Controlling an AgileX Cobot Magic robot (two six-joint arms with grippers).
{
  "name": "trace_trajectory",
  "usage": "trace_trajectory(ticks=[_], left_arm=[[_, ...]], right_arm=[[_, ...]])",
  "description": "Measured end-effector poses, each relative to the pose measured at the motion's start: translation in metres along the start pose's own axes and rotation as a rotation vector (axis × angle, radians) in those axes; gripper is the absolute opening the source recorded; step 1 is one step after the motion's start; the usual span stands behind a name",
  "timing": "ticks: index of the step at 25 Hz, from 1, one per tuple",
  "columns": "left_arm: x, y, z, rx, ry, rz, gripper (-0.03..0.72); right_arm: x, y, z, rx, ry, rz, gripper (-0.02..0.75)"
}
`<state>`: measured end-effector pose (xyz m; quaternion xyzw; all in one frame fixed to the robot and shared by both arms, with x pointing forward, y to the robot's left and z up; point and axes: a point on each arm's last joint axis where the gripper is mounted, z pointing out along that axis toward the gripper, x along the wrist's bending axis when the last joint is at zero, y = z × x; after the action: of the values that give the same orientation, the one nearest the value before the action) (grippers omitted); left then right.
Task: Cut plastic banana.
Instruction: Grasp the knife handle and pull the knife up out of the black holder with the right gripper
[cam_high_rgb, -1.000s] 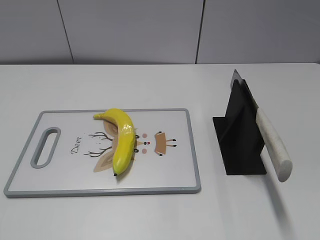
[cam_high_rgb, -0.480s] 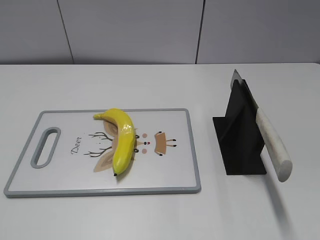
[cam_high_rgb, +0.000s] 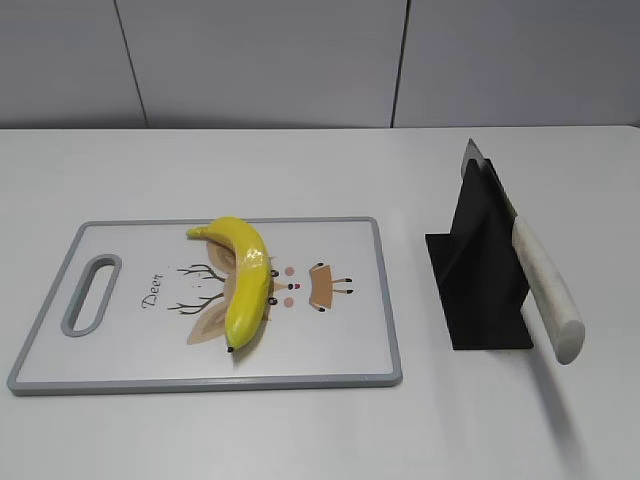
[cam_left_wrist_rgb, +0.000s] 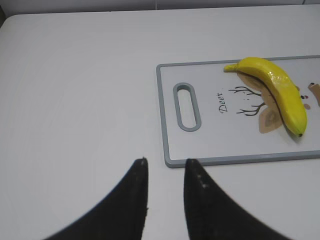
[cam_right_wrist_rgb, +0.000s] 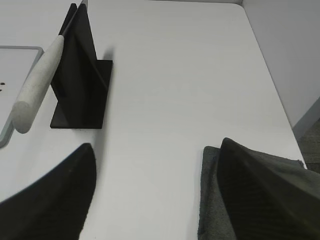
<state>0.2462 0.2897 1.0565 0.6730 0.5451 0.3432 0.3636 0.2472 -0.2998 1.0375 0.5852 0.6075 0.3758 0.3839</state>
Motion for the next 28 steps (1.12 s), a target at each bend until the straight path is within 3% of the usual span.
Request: trace_trajectory(ticks=[12, 15, 18, 20, 28], left_arm=[[0.0, 0.0, 0.0, 0.0, 0.0, -0.001, 0.243], [0.0, 0.0, 0.0, 0.0, 0.0, -0.001, 0.337], [0.0, 0.0, 0.0, 0.0, 0.0, -0.001, 0.537], [0.0, 0.0, 0.0, 0.0, 0.001, -0.001, 0.608], [0.0, 0.0, 0.0, 0.001, 0.003, 0.0, 0.638]], right_arm=[[0.001, 0.0, 0.0, 0.0, 0.008, 0.006, 0.572], [0.001, 0.0, -0.001, -0.001, 0.008, 0.006, 0.572], [0.0, 0.007, -0.004, 0.001, 0.007, -0.005, 0.572], [0.0, 0.014, -0.005, 0.012, 0.005, -0.019, 0.572], [0.002, 0.044, -0.001, 0.114, 0.039, -0.007, 0.572]])
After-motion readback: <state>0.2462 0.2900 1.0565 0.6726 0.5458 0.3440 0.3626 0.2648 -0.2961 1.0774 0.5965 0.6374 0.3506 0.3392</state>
